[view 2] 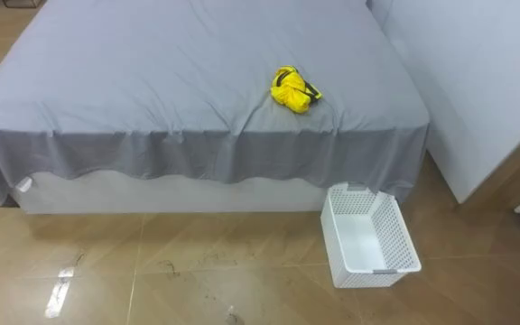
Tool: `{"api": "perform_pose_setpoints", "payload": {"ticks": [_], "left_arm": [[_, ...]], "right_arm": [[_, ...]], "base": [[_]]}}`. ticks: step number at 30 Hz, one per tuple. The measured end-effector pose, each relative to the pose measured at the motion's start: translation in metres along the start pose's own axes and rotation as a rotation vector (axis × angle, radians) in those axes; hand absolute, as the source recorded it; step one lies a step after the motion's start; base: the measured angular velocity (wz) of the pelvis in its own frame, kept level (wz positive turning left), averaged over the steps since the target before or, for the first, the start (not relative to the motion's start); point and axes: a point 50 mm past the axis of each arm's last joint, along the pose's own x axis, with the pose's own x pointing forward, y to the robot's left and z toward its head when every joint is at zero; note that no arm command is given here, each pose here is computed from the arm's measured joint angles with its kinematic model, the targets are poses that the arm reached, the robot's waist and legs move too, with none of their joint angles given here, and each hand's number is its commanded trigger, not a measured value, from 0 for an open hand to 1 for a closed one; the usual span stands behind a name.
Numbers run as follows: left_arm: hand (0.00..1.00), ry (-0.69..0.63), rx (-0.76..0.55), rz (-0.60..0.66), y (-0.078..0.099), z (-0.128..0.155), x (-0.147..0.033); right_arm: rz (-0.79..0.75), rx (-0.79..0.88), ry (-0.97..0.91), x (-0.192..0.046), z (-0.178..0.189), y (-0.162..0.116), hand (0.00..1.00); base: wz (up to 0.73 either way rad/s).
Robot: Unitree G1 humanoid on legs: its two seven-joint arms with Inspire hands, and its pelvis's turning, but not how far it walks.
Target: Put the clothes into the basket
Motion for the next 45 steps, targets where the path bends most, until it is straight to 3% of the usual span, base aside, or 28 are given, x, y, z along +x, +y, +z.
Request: {"api": "perform_pose_setpoints", "payload": {"ticks": [19, 29, 32, 35, 37, 40, 45], "left_arm": [[0.00, 0.029, -0.044, -0.025, -0.001, -0.006, -0.001], [0.00, 0.022, -0.265, -0.005, 0.013, 0.000, 0.002], [0.00, -0.024, -0.340, -0.020, 0.010, 0.009, 0.003], [0.00, 0.011, -0.383, -0.024, 0.004, -0.003, -0.001], [0.00, 0.033, -0.391, -0.021, 0.004, -0.012, -0.004], [0.00, -0.009, -0.397, -0.031, 0.007, -0.005, -0.002], [0.00, -0.062, -0.287, -0.074, 0.000, 0.009, 0.000]], "right_arm": [[0.035, 0.031, -0.006, -0.001, -0.002, -0.002, 0.00], [0.045, 0.098, 0.005, -0.001, -0.002, -0.001, 0.00], [0.021, 0.126, 0.016, -0.001, -0.004, -0.007, 0.00], [0.015, 0.112, 0.028, -0.001, -0.005, -0.009, 0.00], [0.016, 0.099, 0.042, -0.002, -0.008, -0.010, 0.00], [0.005, 0.128, 0.035, -0.003, -0.010, -0.014, 0.00], [0.040, 0.147, -0.055, -0.002, 0.009, -0.004, 0.00]], "base": [[-0.02], [-0.04], [0.23], [-0.37], [-0.15], [0.10], [-0.10]]}}
